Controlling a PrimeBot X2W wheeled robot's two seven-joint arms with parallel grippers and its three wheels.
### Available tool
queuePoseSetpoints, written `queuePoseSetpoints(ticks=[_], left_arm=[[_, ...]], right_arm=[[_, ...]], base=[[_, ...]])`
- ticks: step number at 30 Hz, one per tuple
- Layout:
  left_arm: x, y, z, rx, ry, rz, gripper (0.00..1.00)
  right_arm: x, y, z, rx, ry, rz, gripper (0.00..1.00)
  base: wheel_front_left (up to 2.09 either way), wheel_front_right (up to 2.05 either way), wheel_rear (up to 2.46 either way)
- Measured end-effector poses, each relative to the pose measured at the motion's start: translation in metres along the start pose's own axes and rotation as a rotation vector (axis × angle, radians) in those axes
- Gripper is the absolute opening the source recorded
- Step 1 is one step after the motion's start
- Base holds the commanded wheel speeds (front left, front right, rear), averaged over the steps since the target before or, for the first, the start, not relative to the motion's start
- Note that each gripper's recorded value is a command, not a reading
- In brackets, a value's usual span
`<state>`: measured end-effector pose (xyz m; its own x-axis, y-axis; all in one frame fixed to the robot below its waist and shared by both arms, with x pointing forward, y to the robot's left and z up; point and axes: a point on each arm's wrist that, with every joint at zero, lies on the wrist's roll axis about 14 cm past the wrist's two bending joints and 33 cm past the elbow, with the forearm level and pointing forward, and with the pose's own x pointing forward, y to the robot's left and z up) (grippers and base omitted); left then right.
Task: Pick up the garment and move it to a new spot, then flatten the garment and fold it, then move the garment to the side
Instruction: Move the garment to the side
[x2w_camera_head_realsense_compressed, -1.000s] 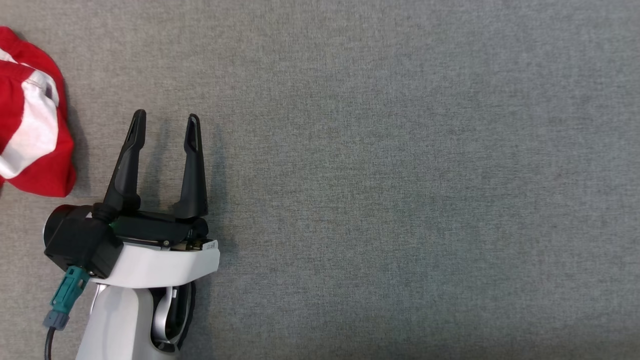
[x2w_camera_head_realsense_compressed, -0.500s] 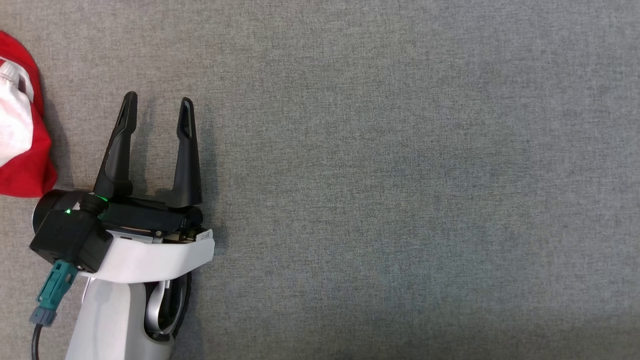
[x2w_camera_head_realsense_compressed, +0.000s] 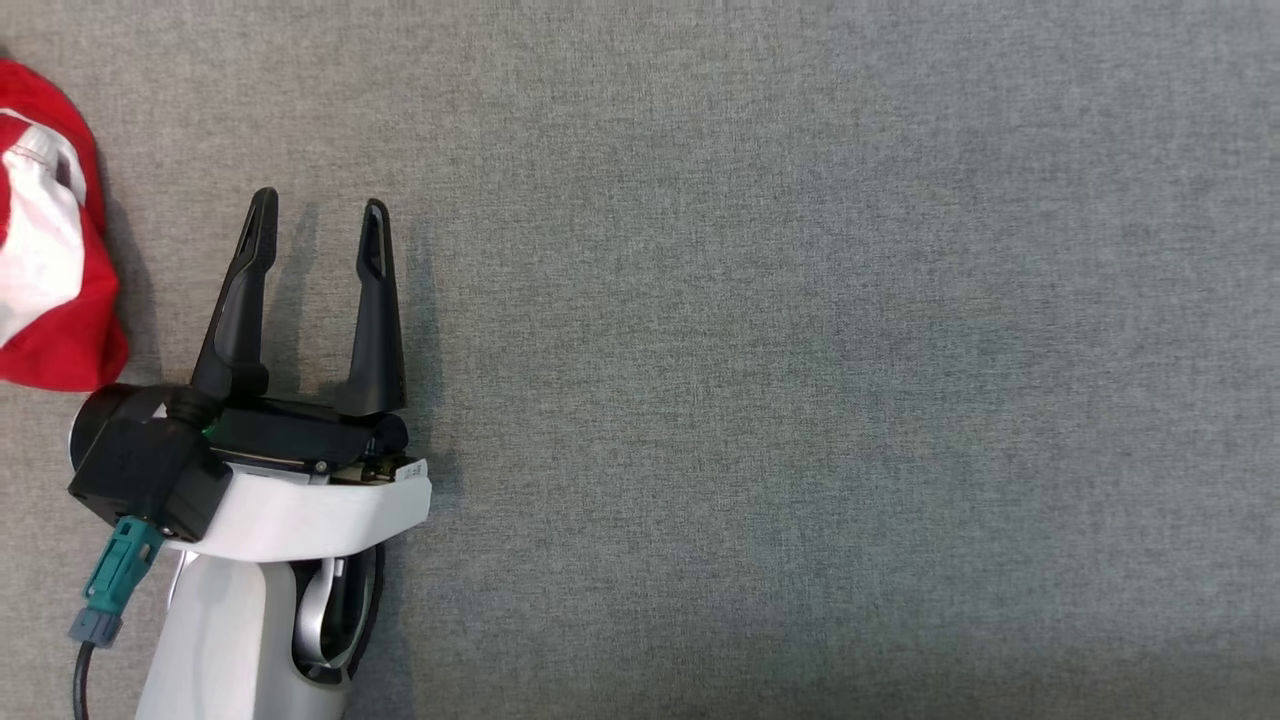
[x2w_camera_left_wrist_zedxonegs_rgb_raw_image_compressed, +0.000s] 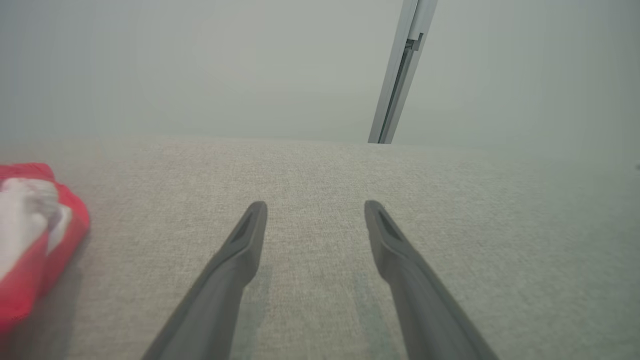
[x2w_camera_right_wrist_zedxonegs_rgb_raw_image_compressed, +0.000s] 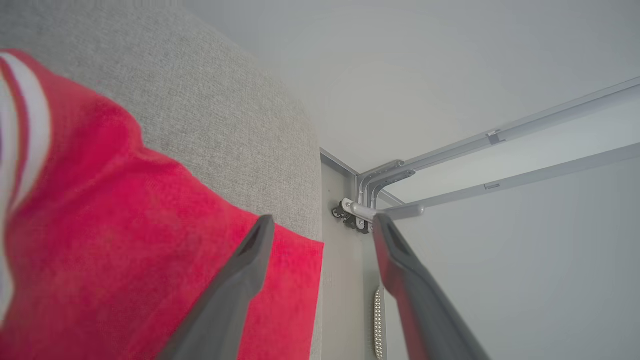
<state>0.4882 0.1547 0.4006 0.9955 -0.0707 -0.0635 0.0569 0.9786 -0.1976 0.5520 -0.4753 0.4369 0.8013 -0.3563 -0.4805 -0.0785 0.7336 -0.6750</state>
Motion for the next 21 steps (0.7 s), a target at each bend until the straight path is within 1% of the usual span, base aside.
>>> queuePoseSetpoints(ticks=[2,5,9,11,16,21], left_arm=[[-0.001,-0.001,0.004,0.001,-0.006,0.0,1.0],[-0.003,-0.003,0.014,-0.002,-0.026,-0.002,1.0],[-0.011,-0.004,0.03,-0.005,-0.053,0.006,1.0],[-0.014,-0.006,0.043,-0.003,-0.082,0.005,1.0],[-0.026,-0.008,0.072,0.005,-0.144,0.009,1.0],[-0.04,-0.009,0.1,0.014,-0.208,0.015,1.0]], right_arm=[[-0.003,-0.001,0.008,0.007,-0.027,-0.004,1.0],[-0.009,-0.004,0.031,0.015,-0.099,-0.008,1.0],[-0.023,0.002,0.074,0.068,-0.246,0.01,1.0],[-0.035,0.005,0.102,0.115,-0.343,0.02,1.0],[-0.08,0.015,0.168,0.205,-0.59,0.055,1.0],[-0.137,0.02,0.214,0.299,-0.809,0.083,1.0]], base=[[0.0,0.0,0.0],[0.0,0.0,0.0],[0.0,0.0,0.0],[0.0,0.0,0.0],[0.0,0.0,0.0],[0.0,0.0,0.0]])
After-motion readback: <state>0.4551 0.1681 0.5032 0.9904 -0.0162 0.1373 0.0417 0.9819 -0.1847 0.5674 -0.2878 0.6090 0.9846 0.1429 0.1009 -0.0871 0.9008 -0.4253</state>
